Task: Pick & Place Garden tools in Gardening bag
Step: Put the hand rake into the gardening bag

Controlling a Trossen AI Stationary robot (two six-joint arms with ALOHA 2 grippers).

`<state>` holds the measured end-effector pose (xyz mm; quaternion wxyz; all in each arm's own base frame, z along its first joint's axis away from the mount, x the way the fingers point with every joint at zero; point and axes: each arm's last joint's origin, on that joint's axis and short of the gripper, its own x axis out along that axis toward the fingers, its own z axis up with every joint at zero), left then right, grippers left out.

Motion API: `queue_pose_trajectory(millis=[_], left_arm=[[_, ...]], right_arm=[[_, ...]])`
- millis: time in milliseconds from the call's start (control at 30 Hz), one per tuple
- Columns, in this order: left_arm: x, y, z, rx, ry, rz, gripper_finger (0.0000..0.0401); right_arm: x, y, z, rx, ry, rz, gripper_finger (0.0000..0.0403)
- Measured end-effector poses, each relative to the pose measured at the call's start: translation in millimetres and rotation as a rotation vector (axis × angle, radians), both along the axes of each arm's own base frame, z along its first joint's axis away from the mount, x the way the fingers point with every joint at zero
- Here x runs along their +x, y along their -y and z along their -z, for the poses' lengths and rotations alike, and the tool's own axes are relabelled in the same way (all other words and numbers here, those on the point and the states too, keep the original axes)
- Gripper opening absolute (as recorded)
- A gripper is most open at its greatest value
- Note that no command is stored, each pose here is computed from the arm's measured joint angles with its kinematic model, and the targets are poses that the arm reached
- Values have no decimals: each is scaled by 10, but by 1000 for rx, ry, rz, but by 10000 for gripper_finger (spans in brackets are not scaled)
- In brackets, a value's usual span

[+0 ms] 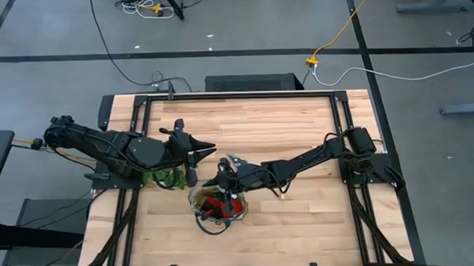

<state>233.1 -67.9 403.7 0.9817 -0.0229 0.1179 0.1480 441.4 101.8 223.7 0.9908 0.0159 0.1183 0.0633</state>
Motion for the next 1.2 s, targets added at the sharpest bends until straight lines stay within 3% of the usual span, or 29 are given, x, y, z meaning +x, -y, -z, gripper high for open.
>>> queue_pose_trajectory(millis=[433, 767, 967, 1200], left_arm=[[0, 0, 2, 1, -3, 0, 55], [0, 0, 3, 1, -3, 0, 55], [0, 0, 1, 2, -3, 0, 55], [0, 0, 1, 1, -3, 0, 55]], right_arm=[[-232, 24, -284, -3, -122, 1, 107], [-707, 61, -519, 90, -431, 70, 105], [-989, 48, -582, 198, -606, 182, 105], [-1205, 0, -467, 326, -832, 351, 105]])
